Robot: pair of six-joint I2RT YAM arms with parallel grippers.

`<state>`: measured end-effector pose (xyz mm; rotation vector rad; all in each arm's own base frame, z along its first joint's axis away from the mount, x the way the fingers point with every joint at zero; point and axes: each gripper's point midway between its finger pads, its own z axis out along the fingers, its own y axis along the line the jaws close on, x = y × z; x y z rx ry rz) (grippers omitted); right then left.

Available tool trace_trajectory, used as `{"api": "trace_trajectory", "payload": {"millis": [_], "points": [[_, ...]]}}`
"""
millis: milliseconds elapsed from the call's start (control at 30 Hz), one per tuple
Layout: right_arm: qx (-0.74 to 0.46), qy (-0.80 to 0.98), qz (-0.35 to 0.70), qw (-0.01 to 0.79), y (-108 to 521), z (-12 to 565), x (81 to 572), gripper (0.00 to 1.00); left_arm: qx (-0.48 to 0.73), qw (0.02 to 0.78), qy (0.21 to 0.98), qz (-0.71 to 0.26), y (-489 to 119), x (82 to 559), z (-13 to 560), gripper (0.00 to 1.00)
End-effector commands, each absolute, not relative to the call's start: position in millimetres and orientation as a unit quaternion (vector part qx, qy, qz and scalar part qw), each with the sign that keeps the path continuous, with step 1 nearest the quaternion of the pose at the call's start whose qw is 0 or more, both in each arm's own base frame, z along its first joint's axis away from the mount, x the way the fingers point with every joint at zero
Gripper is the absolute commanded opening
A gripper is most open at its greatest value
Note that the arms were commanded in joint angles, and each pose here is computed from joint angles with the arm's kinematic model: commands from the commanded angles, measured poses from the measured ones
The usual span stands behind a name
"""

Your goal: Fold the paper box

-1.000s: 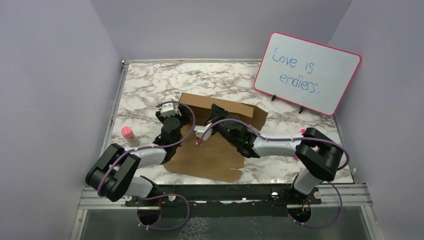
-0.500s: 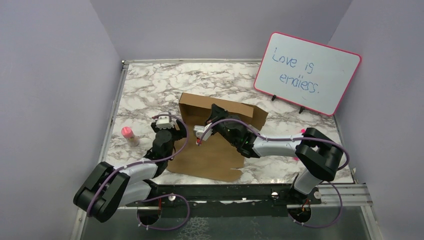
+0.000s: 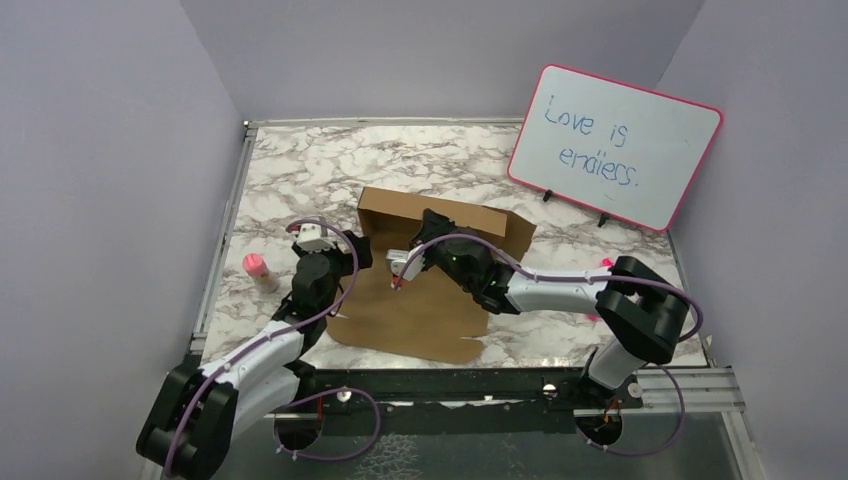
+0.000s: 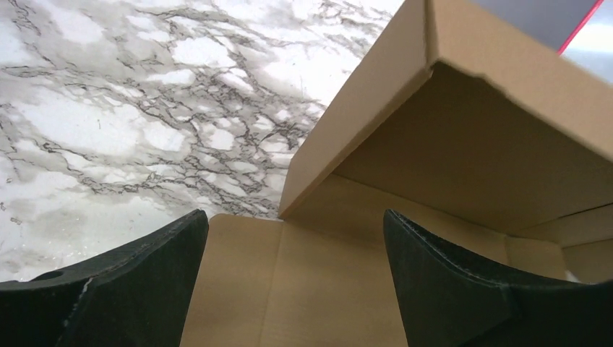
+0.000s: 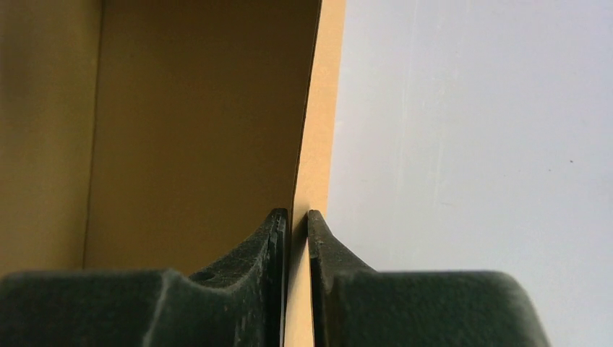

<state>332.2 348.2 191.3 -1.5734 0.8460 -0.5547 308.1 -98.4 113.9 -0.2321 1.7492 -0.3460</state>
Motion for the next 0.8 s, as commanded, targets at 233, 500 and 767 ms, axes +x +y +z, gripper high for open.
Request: {"api": "trace_trajectory", "payload": {"millis": [233,500,767], "points": [[-0.693,0.428,-0.167,0.556,340.7,176.9,312.4,0.54,-0.154,0.556,0.782,-0.235,-93.3,301.4,150.1,0.95],[-0.654,0.471,-0.091,0.585,343.2,210.6,298.9,0.73,-0.149,0.555,0.766,-0.288,-91.6,311.1,196.2,0.95],[-0.583,0.537,-0.027,0.609,335.4,245.9,289.8,0.82,-0.132,0.567,0.756,-0.298,-89.4,331.1,232.1,0.95]]}}
